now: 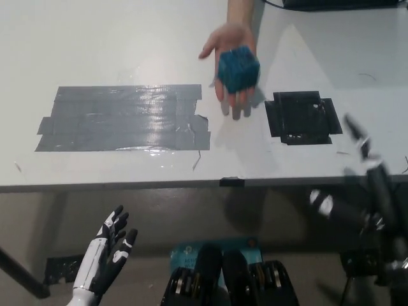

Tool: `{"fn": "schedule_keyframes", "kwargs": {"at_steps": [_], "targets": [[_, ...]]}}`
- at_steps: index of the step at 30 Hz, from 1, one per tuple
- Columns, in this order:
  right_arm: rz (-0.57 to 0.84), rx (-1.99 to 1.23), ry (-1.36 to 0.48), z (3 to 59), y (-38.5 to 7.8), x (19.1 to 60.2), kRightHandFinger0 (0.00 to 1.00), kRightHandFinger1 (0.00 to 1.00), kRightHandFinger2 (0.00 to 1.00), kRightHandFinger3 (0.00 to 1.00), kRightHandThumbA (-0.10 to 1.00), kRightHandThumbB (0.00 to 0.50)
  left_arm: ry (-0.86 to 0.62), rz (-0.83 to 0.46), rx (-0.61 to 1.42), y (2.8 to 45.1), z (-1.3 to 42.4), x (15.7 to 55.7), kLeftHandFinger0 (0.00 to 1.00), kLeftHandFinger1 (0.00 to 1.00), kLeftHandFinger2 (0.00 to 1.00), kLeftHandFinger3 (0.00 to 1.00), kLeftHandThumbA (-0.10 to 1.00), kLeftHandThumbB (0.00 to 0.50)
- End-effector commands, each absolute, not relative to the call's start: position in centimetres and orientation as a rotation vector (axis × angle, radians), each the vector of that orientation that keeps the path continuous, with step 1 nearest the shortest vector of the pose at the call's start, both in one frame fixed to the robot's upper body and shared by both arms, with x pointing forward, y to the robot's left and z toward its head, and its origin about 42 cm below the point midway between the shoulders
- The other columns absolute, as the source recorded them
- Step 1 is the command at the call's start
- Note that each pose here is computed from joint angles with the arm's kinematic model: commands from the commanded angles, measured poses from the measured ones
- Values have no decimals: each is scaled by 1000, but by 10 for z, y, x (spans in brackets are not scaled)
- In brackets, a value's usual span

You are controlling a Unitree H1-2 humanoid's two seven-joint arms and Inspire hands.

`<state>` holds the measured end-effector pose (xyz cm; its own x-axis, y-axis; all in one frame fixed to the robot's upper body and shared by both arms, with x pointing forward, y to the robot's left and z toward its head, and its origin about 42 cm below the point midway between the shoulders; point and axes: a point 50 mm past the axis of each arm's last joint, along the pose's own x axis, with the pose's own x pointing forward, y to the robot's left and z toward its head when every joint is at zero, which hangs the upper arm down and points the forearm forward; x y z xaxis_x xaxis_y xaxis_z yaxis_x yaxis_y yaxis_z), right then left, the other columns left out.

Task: A person hands a rubik's cube to the robot and rhe robot picks it up with its right hand and places it on the black spot on the desk infron tof it

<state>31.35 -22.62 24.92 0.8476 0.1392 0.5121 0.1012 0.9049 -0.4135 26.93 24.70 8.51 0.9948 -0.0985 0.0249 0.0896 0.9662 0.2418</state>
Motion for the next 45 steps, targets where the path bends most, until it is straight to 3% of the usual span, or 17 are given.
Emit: {"fn": "schedule_keyframes", "kwargs": {"at_steps": [1,6,13,16,21,22,24,28,34,40,45], "targets": [[41,-468,-596,297,-228,337,1000,1000,1000,1000,962,350,-90,-126,261,247,94,269,1000,1000,1000,1000,780,146],[95,-472,-523,316,-221,385,1000,1000,1000,1000,969,398,-97,-122,271,248,95,272,1000,1000,1000,1000,794,156],[145,-490,-448,330,-200,439,1000,1000,1000,1000,961,379,-103,-123,270,246,99,276,1000,1000,1000,1000,784,160],[159,-472,-385,330,-188,457,1000,1000,1000,1000,962,414,-106,-127,264,246,99,277,1000,1000,1000,1000,783,160],[190,-333,-294,317,-168,481,1000,1000,1000,1000,897,412,-113,-134,269,246,101,277,1000,1000,1000,1000,759,149],[193,-294,-266,313,-163,489,1000,1000,1000,1000,900,432,-109,-135,261,246,102,278,1000,1000,1000,1000,746,151],[194,-248,-234,308,-157,494,1000,1000,1000,1000,901,464,-108,-137,266,247,102,278,1000,1000,1000,1000,746,159],[194,-188,-193,296,-145,502,1000,1000,1000,1000,920,446,-114,-141,270,248,102,279,1000,1000,1000,1000,732,170],[181,-207,-161,292,-134,509,1000,1000,1000,1000,975,473,-96,-138,269,246,104,277,1000,1000,1000,1000,702,189],[152,-317,-179,291,-135,512,1000,1000,1000,1000,972,435,-103,-138,276,246,104,280,1000,1000,1000,1000,689,186],[121,-374,-187,293,-141,515,1000,1000,1000,1000,967,445,-102,-136,269,246,106,280,1000,1000,1000,1000,666,180]]}}
